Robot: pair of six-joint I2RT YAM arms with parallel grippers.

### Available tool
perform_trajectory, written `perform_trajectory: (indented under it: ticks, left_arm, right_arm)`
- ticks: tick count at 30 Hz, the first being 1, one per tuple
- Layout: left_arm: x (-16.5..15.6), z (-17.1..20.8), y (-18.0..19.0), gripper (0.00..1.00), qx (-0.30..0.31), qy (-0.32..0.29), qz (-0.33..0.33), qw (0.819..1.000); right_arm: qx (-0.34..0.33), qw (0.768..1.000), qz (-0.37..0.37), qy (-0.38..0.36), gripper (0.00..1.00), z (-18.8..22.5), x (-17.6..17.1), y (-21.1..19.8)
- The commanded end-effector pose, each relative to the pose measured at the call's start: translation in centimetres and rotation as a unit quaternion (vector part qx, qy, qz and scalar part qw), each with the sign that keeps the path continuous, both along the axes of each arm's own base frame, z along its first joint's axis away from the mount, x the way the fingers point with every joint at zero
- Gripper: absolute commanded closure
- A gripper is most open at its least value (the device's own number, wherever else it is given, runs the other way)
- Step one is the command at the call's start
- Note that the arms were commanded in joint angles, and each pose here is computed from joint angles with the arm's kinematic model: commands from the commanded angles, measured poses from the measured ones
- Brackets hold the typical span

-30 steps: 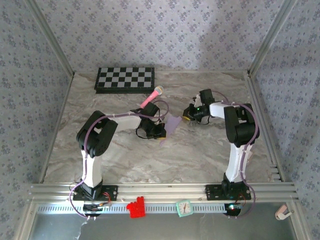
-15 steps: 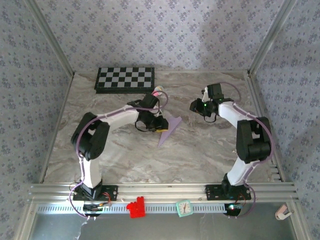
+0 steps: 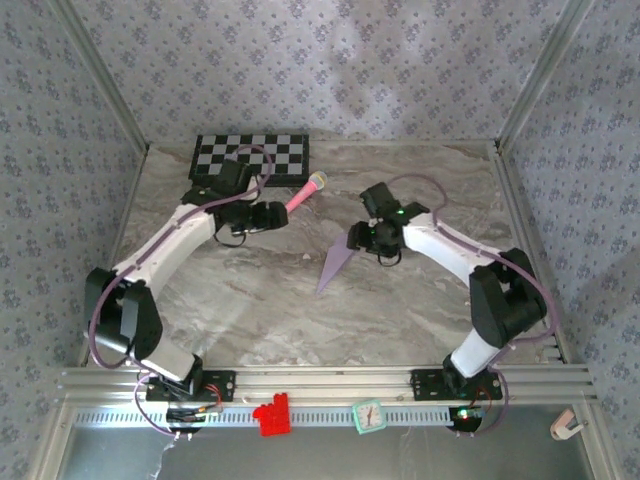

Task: Fold a paper plane with a square sheet of paper (pick it up from the middle)
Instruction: Turn over the paper plane at the center of the table.

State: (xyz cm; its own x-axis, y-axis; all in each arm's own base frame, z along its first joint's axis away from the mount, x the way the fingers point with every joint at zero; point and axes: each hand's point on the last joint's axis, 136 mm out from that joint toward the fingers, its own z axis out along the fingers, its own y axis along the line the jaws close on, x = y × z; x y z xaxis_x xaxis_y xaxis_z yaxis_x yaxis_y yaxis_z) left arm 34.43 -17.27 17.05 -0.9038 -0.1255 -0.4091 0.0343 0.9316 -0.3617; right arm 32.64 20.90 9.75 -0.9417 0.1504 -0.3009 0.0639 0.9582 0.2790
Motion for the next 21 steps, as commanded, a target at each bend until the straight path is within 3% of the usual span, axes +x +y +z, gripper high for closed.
perform_trajectory:
  ticks: [1,7,21]
  left_arm:
    - [-1.2,1.1,4.2,0.11,0.073,-0.029,0.021,0.997]
    - [-1.7,2.1,6.9,0.0,0.074,-0.063,0.047,0.994]
    - [-1.5,1.4,7.7,0.0,0.052,-0.056,0.046,0.996]
  right_arm:
    - [-0.057,0.997,-0.047,0.009,0.36,-0.4,-0.1,0.7]
    - [-0.13,0.99,-0.056,0.017,0.35,-1.8,0.0,2.9]
    - [-0.222,0.973,-0.041,0.051,0.37,-4.9,-0.3,5.0]
